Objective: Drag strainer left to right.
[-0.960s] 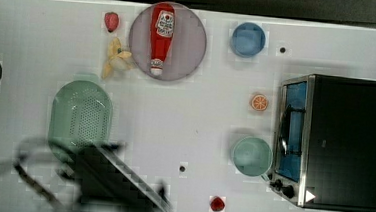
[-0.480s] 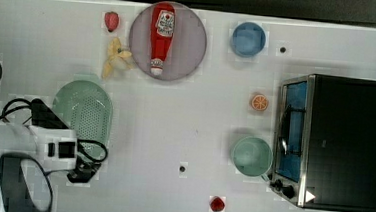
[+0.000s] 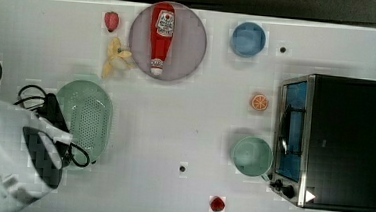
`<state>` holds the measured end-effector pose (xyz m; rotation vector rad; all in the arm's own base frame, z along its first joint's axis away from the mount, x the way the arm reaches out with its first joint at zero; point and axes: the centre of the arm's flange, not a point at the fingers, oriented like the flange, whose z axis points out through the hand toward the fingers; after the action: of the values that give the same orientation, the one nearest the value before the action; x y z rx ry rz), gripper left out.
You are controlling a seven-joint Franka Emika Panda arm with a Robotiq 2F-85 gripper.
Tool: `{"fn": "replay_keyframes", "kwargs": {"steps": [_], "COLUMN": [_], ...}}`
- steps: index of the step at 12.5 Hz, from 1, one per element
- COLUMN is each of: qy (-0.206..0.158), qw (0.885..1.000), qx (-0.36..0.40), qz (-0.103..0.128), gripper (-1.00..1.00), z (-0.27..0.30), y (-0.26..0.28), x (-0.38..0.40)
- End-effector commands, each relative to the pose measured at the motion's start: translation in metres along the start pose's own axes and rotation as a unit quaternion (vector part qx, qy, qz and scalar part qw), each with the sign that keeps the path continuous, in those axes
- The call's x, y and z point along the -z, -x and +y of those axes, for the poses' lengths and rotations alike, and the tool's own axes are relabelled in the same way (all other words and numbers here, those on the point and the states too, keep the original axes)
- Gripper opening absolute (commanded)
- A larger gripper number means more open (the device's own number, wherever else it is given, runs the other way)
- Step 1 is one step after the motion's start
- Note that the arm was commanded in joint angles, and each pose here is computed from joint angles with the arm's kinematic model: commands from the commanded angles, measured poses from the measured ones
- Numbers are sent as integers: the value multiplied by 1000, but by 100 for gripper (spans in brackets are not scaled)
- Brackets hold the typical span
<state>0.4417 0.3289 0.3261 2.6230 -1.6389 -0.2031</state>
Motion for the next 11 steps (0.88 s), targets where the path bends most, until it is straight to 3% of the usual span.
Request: {"fn": "replay_keyframes", "kwargs": {"steps": [1, 5, 11], "qy": [-1, -18, -15], "qw": [991, 989, 986], "qx": [-133, -142, -164], "qz": [-19, -43, -35], "gripper": [100, 100, 100], "z": [-19, -34, -37], "y": [-20, -25, -61], "x": [-44, -107, -156]}}
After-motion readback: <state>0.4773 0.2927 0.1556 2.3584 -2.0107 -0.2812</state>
